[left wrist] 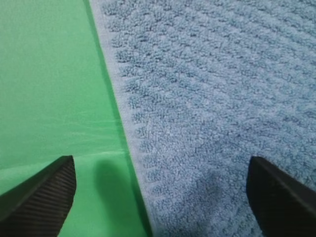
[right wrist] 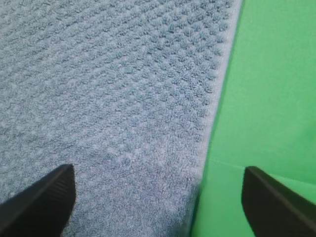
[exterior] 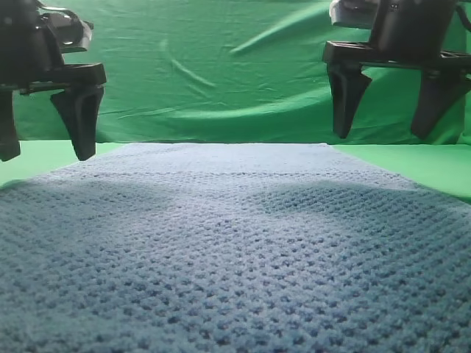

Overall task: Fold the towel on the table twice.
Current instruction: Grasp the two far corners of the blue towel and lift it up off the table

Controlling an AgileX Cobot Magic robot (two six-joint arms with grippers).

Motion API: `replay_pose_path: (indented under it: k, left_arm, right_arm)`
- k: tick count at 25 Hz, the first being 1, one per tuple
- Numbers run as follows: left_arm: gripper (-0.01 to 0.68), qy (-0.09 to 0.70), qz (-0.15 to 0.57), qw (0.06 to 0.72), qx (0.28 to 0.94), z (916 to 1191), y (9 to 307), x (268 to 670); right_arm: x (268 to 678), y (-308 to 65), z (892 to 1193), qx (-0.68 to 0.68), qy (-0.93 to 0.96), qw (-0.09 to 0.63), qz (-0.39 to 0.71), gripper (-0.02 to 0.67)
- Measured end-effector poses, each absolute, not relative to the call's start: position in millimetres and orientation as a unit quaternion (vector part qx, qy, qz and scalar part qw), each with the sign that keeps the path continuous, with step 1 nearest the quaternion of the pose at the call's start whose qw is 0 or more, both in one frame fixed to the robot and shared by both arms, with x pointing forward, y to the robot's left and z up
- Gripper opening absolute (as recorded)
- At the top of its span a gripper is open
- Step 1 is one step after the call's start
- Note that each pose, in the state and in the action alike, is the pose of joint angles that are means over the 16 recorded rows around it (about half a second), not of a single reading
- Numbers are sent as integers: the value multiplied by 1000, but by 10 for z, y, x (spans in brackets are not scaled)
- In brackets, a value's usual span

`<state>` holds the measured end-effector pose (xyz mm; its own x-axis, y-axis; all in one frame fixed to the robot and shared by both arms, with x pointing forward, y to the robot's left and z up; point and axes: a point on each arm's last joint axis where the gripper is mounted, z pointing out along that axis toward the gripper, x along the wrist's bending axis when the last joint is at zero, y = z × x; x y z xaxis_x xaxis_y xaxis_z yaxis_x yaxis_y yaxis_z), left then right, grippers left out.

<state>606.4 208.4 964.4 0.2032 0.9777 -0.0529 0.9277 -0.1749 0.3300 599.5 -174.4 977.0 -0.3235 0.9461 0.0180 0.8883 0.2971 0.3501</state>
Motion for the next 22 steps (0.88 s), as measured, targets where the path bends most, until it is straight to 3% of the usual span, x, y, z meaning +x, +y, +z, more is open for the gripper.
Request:
replay_pose_path:
  k: [3,6,22]
  left_arm:
    - [606,629,81,144,759,9592,2077,6083]
    - [643,632,79,140,758,9541,2074,6104]
    - [641,626,76,115,768,9350,2020,6237]
  right_arm:
    - [6016,-1737,9710,575,799,94,147,593]
    - [6035,-1730,9643,576,800,90,142,640]
    - [6110,-1705,9342,580,803,74,119,618]
